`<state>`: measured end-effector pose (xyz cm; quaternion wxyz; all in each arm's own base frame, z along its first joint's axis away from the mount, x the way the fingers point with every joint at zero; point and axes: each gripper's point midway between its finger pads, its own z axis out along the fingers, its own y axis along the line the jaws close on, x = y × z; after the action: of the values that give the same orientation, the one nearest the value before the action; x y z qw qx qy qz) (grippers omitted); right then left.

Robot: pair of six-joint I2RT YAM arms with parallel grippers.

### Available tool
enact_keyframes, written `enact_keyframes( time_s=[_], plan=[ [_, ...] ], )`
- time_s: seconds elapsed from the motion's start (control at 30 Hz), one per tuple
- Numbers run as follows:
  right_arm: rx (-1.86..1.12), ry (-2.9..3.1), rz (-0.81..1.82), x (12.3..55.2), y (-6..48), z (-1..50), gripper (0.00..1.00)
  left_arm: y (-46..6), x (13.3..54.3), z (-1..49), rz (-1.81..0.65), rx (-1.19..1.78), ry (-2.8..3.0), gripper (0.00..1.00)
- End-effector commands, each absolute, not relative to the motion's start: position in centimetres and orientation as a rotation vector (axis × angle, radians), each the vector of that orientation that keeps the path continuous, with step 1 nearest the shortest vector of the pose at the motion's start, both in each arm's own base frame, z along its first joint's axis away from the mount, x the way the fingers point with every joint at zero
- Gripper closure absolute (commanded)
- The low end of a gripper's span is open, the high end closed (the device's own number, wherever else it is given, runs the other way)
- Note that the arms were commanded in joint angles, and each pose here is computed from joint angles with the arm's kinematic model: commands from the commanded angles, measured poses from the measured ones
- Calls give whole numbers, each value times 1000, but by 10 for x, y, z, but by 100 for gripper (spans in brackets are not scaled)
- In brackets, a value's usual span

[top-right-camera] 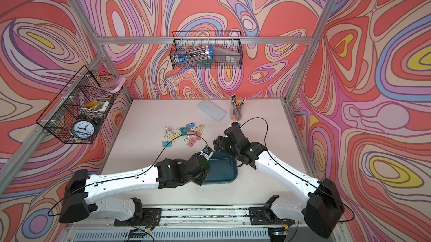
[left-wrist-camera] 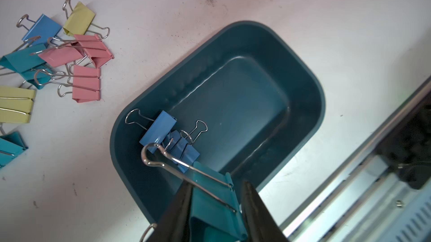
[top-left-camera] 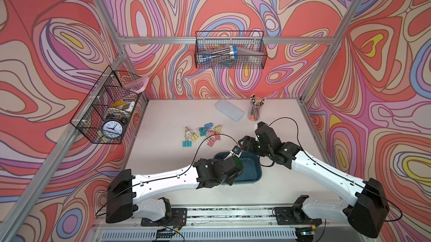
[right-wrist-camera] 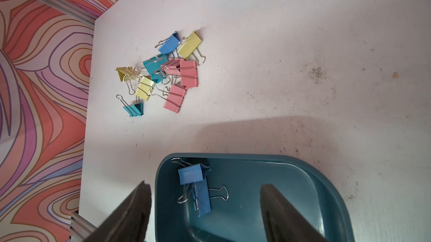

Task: Put the binder clips in the storage box
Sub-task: Place the binder clip in the storage box.

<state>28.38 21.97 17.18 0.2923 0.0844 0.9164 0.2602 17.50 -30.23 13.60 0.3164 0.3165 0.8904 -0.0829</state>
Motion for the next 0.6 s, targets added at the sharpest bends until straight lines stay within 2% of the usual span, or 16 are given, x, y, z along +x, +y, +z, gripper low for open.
enact_keyframes(
  time_s=[0.0, 0.27, 0.4, 0.57],
  plan=[
    [251, 2454, 694, 276, 213, 166, 25, -294, 183, 124, -81, 921, 2236, 78],
    [251, 2465, 705, 275, 215, 162, 25, -288, 182, 93, -35, 950, 2249, 70],
    [225, 2480, 720, 277, 222, 162, 25, -289, 181, 90, -52, 938, 2254, 58],
    [158, 2451, 771, 283, 234, 176, 25, -290, 184, 115, -118, 878, 2202, 46]
  ],
)
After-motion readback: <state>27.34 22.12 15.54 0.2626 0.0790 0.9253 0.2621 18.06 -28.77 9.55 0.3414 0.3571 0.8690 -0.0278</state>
